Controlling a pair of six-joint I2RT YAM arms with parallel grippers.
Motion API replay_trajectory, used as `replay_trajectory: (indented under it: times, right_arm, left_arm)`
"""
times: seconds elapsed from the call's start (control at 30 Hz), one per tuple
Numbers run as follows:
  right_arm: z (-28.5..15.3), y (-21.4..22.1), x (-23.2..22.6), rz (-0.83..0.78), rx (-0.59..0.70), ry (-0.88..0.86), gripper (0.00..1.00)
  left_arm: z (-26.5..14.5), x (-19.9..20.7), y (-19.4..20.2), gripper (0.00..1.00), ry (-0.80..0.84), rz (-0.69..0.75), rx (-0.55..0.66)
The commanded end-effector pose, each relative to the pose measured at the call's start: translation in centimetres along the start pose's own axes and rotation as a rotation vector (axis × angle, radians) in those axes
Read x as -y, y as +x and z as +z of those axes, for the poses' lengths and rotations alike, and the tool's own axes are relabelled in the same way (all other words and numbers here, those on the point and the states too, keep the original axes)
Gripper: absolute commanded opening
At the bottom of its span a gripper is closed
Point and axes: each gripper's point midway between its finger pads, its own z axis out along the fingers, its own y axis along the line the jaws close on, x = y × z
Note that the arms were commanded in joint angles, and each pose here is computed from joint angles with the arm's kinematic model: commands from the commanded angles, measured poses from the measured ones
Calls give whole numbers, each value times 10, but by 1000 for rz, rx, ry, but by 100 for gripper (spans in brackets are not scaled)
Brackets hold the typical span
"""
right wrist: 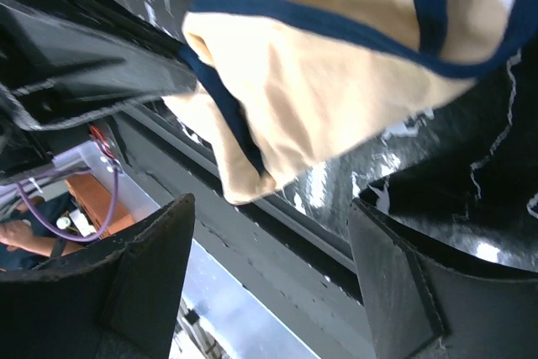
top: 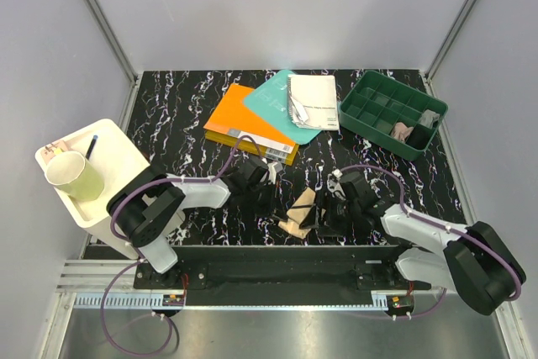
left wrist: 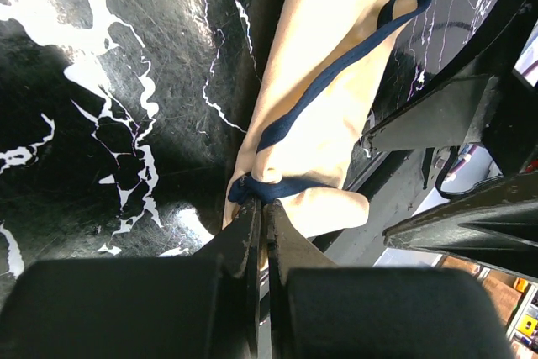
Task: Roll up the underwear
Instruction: Roll the underwear to the corner of the board.
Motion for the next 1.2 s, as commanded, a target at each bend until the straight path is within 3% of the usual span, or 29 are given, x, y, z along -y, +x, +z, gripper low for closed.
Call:
replay_trajectory:
  times: [0.0, 0.43, 0.67, 0.8, 0.83, 0.93, 1.03, 1.13, 1.17]
  right_arm:
    - [5, -17, -7, 0, 72, -31, 80]
    - [19, -13, 2, 5, 49, -10, 75]
    - [26, -9, 7, 2, 25, 43, 66]
    - [27, -5, 16, 14, 8, 103, 51]
    - [27, -5, 17, 16, 6, 107, 42]
    - [28, -4, 21, 25, 4, 127, 28]
    - [29, -4, 23, 26, -5, 136, 19]
    - [33, -5, 26, 20, -16, 151, 12]
    - [34, -4, 26, 13, -28, 150, 9]
  left_arm:
    - [4, -25, 18, 0, -98, -41, -64]
    - [4, -24, 18, 0, -98, -44, -72]
    - [3, -22, 16, 0, -95, -43, -68]
    - [3, -22, 15, 0, -96, -45, -66]
    - [3, -22, 14, 0, -95, -45, -63]
    - [2, -20, 11, 0, -87, -40, -54]
    - [-1, -15, 7, 0, -70, -29, -37]
    - [-7, -9, 1, 16, -51, -17, -10]
    - [-11, -5, -2, 28, -41, -7, 7]
